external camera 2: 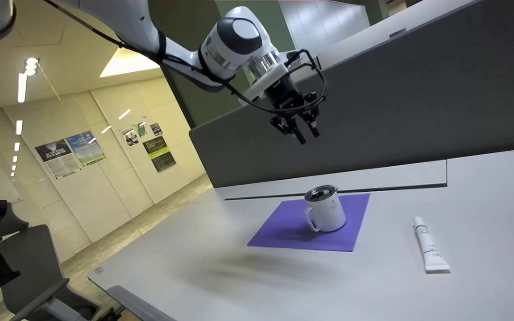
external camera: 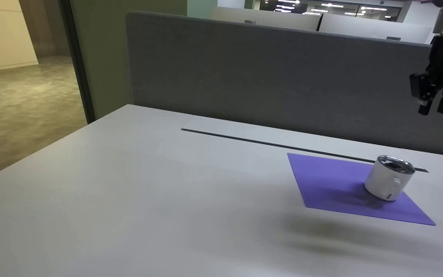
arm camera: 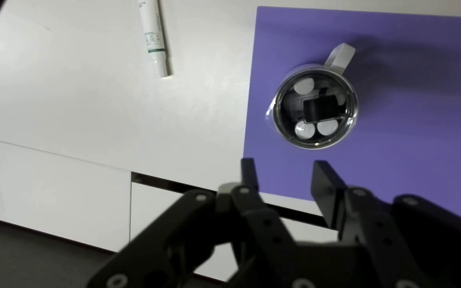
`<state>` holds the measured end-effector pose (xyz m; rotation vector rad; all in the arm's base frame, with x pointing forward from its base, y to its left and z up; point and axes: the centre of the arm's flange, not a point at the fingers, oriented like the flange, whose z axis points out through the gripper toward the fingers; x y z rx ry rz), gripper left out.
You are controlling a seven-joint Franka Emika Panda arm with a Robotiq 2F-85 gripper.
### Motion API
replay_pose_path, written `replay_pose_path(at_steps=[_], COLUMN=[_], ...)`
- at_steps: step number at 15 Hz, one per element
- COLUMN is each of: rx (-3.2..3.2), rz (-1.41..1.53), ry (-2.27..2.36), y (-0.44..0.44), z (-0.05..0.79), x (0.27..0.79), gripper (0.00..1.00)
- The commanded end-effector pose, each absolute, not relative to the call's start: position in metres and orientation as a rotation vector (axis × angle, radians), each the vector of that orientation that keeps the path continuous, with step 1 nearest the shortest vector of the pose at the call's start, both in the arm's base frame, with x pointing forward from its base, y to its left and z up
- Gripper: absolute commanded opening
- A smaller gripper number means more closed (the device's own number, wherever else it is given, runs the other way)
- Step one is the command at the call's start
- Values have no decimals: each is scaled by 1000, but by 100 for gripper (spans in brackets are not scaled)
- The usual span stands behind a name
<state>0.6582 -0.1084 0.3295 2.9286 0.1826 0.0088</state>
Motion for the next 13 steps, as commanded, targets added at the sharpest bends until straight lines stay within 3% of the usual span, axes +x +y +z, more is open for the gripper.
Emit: replay_pose_path(at_steps=[1,5,13], rx=[2900,2907,2962], rz=[-38,-59,-88], ry=[218,231,173], y=[-107,-105,-106], z=[339,334,326], x=[656,655,651], gripper=[73,99,100])
